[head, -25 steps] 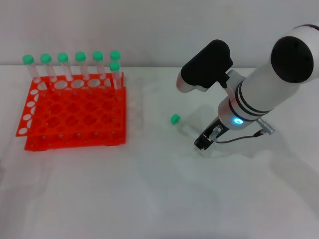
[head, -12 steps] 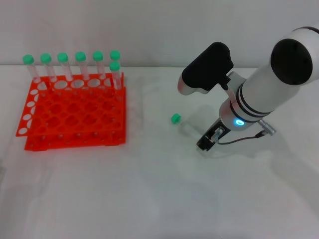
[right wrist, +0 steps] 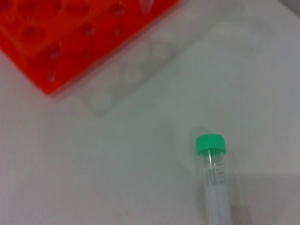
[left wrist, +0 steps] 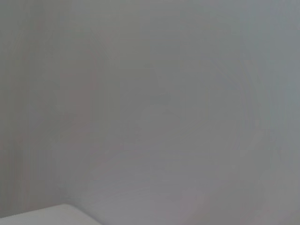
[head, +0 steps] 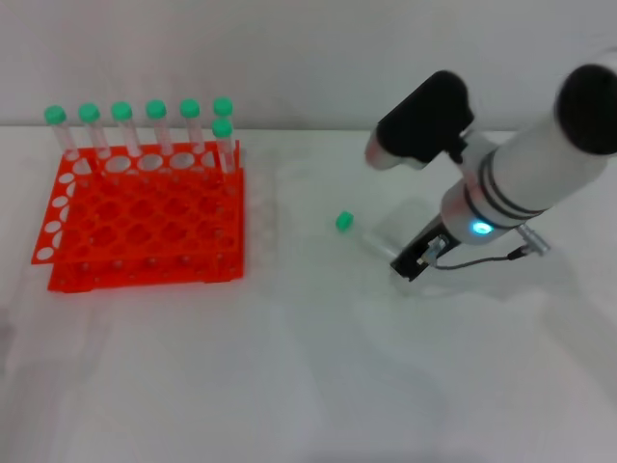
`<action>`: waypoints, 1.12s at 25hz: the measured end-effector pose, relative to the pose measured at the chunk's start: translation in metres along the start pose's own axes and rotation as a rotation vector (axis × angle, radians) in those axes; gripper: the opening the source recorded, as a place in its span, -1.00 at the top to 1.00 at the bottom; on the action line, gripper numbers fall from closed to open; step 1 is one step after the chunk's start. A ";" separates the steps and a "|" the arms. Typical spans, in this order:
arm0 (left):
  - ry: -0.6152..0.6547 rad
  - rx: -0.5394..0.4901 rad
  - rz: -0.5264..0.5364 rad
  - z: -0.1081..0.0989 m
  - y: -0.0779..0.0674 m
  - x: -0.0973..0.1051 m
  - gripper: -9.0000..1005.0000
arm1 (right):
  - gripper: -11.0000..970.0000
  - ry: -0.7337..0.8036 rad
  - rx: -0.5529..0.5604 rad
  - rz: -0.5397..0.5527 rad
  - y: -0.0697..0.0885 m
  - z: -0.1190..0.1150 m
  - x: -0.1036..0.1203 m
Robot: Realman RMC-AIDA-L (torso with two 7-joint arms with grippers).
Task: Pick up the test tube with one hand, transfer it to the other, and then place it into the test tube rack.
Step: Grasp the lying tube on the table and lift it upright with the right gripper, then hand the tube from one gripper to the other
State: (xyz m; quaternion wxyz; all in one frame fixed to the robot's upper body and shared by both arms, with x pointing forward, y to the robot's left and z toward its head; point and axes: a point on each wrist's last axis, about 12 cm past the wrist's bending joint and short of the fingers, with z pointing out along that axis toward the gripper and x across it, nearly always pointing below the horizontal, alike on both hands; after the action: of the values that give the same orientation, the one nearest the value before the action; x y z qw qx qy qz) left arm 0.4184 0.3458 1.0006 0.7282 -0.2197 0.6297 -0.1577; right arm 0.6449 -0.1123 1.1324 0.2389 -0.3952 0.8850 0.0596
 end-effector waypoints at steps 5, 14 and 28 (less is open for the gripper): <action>0.023 0.109 0.023 0.002 -0.011 0.001 -0.75 | 0.60 -0.157 -0.026 0.062 -0.026 -0.023 0.017; 0.048 0.316 0.034 0.020 -0.040 0.006 -0.75 | 0.60 -0.678 -0.048 0.220 -0.068 -0.056 0.121; 0.140 0.870 0.127 0.063 -0.136 0.030 -0.75 | 0.60 -1.088 0.013 0.143 -0.013 -0.022 0.239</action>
State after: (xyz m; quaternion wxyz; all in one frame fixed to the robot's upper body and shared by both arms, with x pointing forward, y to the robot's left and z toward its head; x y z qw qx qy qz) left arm 0.4918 0.2224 1.0524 0.7166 0.1576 0.5649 -0.3776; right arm 0.5095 -0.2882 1.0401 0.6597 -0.2447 0.6589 0.2661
